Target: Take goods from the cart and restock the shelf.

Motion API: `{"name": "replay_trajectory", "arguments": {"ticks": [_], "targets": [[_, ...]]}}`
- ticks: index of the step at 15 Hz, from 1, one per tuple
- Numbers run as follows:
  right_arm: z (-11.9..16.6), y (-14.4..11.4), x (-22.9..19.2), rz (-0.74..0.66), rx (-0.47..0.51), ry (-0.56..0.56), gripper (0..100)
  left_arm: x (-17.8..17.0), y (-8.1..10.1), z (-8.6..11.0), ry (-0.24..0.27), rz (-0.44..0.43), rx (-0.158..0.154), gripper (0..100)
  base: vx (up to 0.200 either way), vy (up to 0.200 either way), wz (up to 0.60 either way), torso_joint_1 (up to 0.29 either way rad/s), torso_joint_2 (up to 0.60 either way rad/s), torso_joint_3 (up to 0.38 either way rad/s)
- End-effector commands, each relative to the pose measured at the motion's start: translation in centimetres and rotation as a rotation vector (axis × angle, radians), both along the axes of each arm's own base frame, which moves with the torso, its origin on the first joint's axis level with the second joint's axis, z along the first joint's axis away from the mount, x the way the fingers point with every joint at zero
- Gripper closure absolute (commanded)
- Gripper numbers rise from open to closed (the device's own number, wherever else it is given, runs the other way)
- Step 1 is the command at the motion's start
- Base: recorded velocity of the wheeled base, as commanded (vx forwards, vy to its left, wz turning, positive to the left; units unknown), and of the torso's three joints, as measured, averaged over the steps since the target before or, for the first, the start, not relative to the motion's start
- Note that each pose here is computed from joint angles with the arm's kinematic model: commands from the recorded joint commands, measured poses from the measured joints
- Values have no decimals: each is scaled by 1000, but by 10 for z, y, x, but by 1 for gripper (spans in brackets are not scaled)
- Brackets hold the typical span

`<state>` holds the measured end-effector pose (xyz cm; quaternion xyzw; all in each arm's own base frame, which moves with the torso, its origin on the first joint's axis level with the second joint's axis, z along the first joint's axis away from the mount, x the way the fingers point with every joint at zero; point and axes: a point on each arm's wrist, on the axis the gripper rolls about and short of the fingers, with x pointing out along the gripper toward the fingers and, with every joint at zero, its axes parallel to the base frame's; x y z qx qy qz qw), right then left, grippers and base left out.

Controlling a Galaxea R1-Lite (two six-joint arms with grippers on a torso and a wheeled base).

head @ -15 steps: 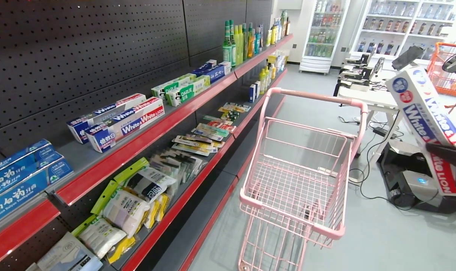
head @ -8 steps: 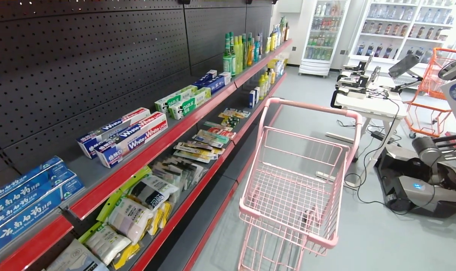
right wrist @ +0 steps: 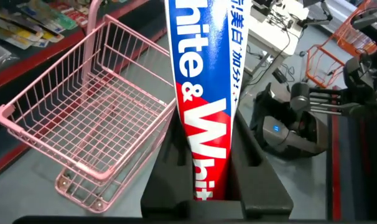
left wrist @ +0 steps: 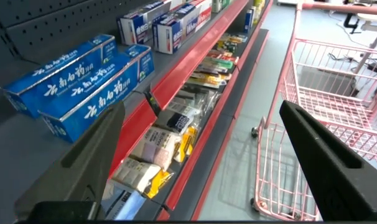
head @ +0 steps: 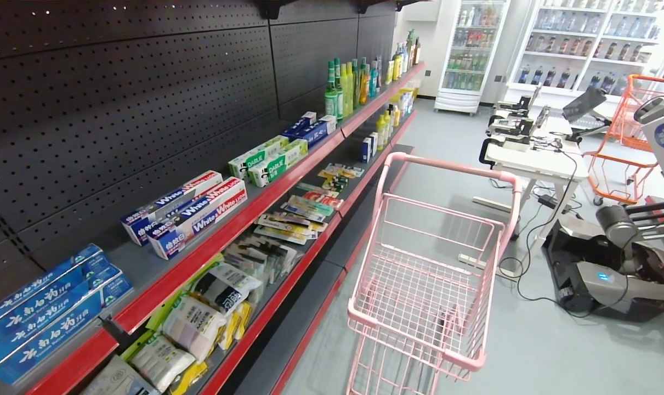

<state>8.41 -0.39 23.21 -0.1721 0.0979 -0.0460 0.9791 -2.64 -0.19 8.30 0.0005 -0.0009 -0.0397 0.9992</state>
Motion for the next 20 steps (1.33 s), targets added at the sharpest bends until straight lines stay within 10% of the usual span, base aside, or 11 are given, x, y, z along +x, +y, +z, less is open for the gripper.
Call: {"name": "replay_trajectory", "arguments": {"ticks": [1, 20], "targets": [[-2, 0, 4, 0, 0, 20, 100, 0, 0, 0, 0, 0, 2, 0, 0, 0, 0, 168, -334, -188], [-20, -2, 7, -3, -66, 97, 100, 0, 0, 0, 0, 0, 5, 0, 0, 0, 95, 91, -182, -97]]}}
